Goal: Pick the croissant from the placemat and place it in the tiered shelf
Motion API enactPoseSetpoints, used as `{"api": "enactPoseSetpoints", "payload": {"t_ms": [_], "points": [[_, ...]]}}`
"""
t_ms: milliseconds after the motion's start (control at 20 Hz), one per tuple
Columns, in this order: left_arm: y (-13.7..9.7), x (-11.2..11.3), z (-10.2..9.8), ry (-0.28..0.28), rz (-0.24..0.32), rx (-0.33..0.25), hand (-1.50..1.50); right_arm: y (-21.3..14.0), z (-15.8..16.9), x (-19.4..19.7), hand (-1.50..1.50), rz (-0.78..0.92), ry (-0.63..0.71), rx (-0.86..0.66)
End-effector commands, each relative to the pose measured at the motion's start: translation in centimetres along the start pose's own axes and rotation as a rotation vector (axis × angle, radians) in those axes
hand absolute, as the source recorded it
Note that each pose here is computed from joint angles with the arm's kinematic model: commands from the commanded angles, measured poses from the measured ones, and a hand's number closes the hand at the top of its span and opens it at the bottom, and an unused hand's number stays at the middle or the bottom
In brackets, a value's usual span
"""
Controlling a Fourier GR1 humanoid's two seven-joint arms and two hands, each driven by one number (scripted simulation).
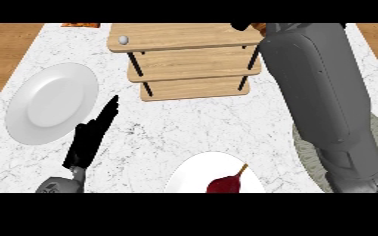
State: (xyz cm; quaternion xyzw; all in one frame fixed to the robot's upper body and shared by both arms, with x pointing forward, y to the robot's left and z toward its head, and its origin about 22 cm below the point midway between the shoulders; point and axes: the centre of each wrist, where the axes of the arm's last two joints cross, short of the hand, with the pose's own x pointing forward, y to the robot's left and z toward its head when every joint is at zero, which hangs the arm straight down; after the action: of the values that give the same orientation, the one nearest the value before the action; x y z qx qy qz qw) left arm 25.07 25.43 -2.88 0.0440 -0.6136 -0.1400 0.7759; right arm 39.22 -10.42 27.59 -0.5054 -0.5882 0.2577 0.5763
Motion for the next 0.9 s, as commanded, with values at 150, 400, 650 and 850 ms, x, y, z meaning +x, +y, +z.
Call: {"api": "enactPoseSetpoints", "payload": {"t_ms": [150,400,650,850], "points": [[0.3,-0.4,0.6,0.016,-0.001,-0.008,0.0,5.8,-2.3,-0.4,1.5,0.035,0.027,0.113],[0.3,0.9,-0.9,-0.011,0.003,-0.017,0.0,6.4,-2.1,-0.3,1.5,-0.396,0.123,0.22],[-0.1,0.3,-0.4,-0.039,-0.006,-0.045,0.0,5.8,-3.5,-1.9,-1.5,-0.731,0.22,0.261],[-0.4,0.1,-0.1,-0.017,-0.012,-0.026,0.0,6.5,-3.4,-1.7,-1.5,-0.905,0.202,0.172]]}}
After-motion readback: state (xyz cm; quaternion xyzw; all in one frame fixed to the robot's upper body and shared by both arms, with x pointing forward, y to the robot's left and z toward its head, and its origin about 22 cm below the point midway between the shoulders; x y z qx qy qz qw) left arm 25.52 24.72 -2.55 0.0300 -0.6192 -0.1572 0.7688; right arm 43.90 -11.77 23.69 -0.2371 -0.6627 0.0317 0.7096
